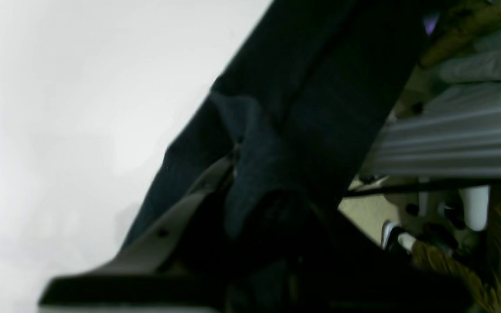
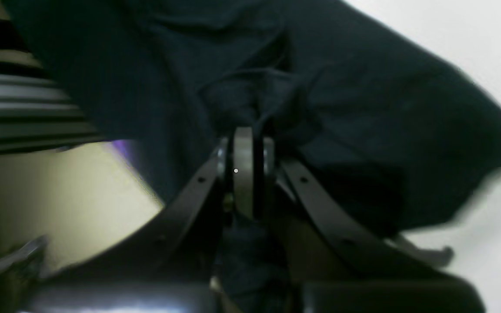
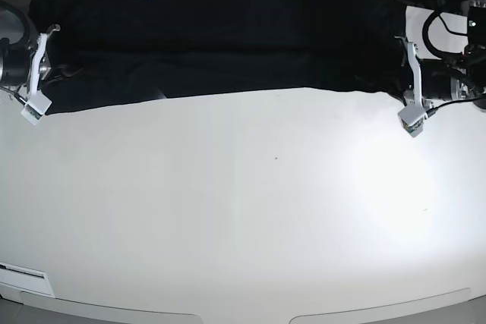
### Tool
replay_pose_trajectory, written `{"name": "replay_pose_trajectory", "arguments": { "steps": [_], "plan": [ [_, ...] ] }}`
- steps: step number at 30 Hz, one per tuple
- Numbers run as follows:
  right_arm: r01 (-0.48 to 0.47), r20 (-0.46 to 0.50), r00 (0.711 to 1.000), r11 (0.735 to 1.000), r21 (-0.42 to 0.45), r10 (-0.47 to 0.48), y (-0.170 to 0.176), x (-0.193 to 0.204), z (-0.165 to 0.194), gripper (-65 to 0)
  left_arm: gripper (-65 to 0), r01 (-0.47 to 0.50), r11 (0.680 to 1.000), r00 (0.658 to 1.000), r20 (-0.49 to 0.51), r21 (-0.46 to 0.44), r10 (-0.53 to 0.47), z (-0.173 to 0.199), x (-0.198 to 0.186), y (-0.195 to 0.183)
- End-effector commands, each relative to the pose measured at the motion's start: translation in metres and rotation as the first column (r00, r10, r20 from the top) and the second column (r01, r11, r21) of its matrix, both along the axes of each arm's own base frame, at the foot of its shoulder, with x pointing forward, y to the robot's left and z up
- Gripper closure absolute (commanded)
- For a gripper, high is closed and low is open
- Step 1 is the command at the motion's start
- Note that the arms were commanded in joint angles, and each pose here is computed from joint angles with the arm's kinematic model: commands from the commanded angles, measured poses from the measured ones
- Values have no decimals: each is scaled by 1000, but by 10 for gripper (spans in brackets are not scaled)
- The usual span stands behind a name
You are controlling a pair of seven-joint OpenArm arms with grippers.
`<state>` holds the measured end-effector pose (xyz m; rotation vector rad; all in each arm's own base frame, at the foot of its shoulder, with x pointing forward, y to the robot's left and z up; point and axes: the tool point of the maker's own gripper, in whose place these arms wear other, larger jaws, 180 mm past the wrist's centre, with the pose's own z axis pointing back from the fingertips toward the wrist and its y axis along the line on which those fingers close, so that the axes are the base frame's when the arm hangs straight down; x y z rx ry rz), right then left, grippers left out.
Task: Fold the T-shirt properly
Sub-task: 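Grasp the hem corners and fold the hem up onto the collar, then release the hem and regrasp the folded edge with both grippers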
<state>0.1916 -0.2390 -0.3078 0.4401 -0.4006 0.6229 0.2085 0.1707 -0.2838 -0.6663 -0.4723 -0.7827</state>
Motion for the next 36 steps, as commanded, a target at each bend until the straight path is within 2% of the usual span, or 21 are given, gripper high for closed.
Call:
{"name": "replay_pose_trajectory", "arguments": {
  "steps": [1, 6, 7, 10, 11, 12, 15, 17, 18, 19, 21, 24, 26, 30, 32, 36],
  "plan": [
    [-5, 48, 999, 1000, -16, 6, -5, 10, 11, 0, 0, 17, 1000, 1000, 15, 4, -17, 7, 0, 2],
    [12, 51, 999, 1000, -29, -11, -7, 12, 10, 0, 0, 18, 1000, 999, -40, 4, -18, -4, -16, 2],
    [20, 48, 999, 999, -29, -18, -8, 12, 10, -55, -11, 18, 1000, 999, -51, 5, -18, -6, -19, 3],
    [20, 40, 999, 999, -35, -19, -9, 11, 9, -339, -256, 18, 1000, 997, -80, 5, -18, -12, -27, 3],
    [9, 50, 999, 1000, -27, -8, -7, 12, 11, -402, -319, 19, 1000, 997, -80, 7, -18, -12, -27, 3],
    [-1, 73, 997, 1000, -3, 1, -3, 16, 15, -425, -348, 19, 1000, 997, -79, 11, -18, -11, -27, 5],
    [-7, 150, 989, 992, 130, -13, 14, 32, 41, -424, -349, 21, 999, 997, -74, 25, -19, -9, -26, 9],
    [-9, 173, 985, 992, 130, -14, 13, 38, 49, -406, -349, 23, 999, 997, -74, 36, -21, -8, -25, 11],
    [-6, 167, 986, 993, 117, -14, 11, 38, 48, -358, -349, 24, 999, 997, -72, 40, -21, -8, -25, 12],
    [-1, 158, 987, 993, 119, -18, 12, 36, 45, -266, -348, 24, 999, 997, -71, 42, -21, -7, -24, 13],
    [11, 142, 989, 987, 162, -34, 22, 31, 37, 0, -347, 11, 1000, 998, -55, 24, -9, -4, -21, 11],
    [56, 104, 991, 959, 278, -88, 45, 18, 21, 0, -347, -36, 999, 999, -38, -1, 36, 2, -13, 11],
    [96, 97, 985, 923, 373, -142, 63, 15, 17, 0, -347, -50, 999, 999, -19, -1, 50, 5, -8, 14],
    [220, 117, 959, 940, 261, -257, 57, 13, -24, 0, -347, -111, 994, 993, 36, -1, 111, 17, 5, 26],
    [263, 115, 950, 941, 214, -291, 53, 8, -41, 0, -347, -178, 984, 982, 64, -3, 178, 22, 16, 34],
    [320, 68, 942, 940, 120, -329, 39, -8, -72, 0, -347, -245, 969, 961, 122, -36, 248, 35, 27, 43]
  ]
}}
